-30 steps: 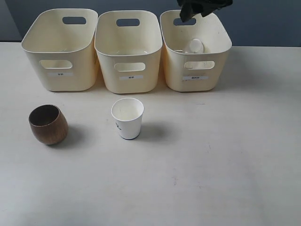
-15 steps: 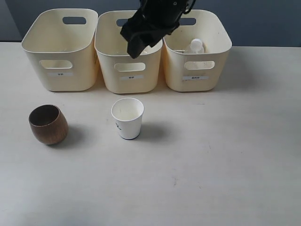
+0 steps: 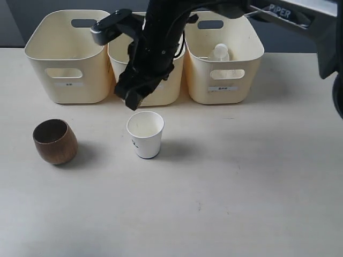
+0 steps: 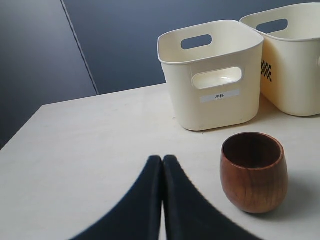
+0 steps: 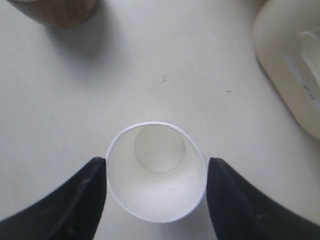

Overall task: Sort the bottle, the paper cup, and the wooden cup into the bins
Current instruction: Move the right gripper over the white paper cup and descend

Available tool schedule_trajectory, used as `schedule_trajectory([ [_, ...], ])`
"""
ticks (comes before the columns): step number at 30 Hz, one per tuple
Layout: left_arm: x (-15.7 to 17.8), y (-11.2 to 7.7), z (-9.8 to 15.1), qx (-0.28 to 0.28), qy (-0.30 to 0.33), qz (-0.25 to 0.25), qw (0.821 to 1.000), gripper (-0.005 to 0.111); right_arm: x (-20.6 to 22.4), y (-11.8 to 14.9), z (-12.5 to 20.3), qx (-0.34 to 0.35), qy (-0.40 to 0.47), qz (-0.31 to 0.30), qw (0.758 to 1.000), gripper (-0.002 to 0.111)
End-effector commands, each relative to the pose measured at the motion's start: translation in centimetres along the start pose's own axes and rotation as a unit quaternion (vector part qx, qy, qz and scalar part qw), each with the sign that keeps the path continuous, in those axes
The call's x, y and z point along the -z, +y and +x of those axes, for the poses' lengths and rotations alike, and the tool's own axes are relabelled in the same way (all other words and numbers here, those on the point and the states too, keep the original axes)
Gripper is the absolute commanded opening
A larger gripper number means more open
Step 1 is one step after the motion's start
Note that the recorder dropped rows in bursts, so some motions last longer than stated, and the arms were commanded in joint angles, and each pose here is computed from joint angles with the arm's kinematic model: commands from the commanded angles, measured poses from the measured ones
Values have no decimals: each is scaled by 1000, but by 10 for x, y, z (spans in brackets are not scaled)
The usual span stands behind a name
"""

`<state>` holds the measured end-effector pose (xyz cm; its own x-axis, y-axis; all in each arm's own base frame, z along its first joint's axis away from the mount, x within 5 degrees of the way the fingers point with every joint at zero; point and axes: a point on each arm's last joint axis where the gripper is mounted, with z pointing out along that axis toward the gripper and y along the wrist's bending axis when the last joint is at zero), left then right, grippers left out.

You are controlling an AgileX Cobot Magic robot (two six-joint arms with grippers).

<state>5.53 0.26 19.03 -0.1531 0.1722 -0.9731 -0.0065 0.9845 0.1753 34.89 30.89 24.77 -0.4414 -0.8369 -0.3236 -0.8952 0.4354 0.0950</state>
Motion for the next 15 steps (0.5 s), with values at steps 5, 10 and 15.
schedule_trajectory([
  [5, 0, 0, -2, 3, -3, -1, 1000, 0, -21, 8, -2, 28, 23, -3, 999, 57],
  [10, 0, 0, -2, 3, -3, -1, 1000, 0, -44, 4, 1, 23, 45, -12, 999, 57],
  [15, 0, 0, -2, 3, -3, -1, 1000, 0, -64, 8, 2, 32, 65, -20, 997, 57],
])
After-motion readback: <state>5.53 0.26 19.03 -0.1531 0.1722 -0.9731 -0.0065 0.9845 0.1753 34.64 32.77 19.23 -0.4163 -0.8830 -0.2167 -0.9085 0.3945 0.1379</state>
